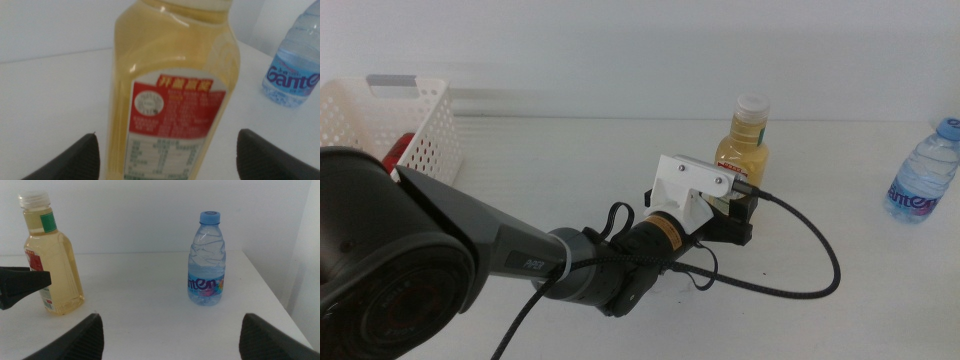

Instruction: Use arms to grab the bottles and put them into the dustbin to the left of the table.

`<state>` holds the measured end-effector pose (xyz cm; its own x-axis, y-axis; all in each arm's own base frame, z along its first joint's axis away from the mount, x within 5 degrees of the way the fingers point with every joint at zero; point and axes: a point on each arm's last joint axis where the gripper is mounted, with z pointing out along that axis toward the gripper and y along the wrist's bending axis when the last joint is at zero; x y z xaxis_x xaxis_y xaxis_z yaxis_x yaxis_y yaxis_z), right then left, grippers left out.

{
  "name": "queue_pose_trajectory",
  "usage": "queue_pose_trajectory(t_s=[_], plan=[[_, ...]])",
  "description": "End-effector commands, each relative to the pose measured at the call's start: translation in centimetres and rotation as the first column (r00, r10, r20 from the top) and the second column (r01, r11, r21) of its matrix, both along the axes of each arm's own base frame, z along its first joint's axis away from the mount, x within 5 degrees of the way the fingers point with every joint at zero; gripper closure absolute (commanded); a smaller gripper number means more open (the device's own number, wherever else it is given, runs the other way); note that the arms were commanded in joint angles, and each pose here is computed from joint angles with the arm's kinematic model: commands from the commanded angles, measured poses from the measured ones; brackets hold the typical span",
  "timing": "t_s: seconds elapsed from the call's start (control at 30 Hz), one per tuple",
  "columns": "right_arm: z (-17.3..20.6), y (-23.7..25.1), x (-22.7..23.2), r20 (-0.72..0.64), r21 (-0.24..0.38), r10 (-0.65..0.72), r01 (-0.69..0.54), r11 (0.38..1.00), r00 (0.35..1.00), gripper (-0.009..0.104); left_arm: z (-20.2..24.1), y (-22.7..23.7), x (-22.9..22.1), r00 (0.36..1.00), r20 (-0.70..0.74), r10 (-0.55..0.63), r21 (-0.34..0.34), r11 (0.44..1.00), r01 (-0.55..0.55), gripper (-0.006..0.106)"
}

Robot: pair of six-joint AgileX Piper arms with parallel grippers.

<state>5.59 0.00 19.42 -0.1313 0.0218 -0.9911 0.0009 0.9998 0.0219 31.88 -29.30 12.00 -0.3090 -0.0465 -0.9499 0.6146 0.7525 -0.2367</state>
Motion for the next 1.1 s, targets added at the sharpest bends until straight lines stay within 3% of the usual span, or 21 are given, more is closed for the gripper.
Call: queue_pose_trajectory(t_s=[0.0, 0.77, 0.83, 0.93, 1.07], plan=[[0.0, 0.0, 0.0, 0.010, -0.012, -0.005, 0.005, 1.000, 1.000, 0.014, 0.1, -0.4, 0.3, 1.000, -0.004, 0.009, -0.004, 1.000, -0.009, 0.007], [0.0, 0.0, 0.0, 0.010, -0.012, -0.005, 0.005, 1.000, 1.000, 0.014, -2.7, -3.0, 4.0, 0.998, 0.007, 0.062, -0.029, 0.998, -0.062, 0.009], [0.0, 0.0, 0.0, 0.010, -0.012, -0.005, 0.005, 1.000, 1.000, 0.014, -2.6, -2.9, 4.0, 0.997, 0.016, 0.070, -0.020, 0.997, -0.070, 0.016], [0.0, 0.0, 0.0, 0.010, -0.012, -0.005, 0.005, 1.000, 1.000, 0.014, -2.1, -2.3, 4.3, 0.998, -0.004, 0.070, 0.004, 0.998, -0.070, 0.043], [0.0, 0.0, 0.0, 0.010, -0.012, -0.005, 0.005, 1.000, 1.000, 0.014, 0.9, -0.9, 2.9, 0.979, -0.200, 0.048, 0.204, 0.979, -0.006, 0.099]])
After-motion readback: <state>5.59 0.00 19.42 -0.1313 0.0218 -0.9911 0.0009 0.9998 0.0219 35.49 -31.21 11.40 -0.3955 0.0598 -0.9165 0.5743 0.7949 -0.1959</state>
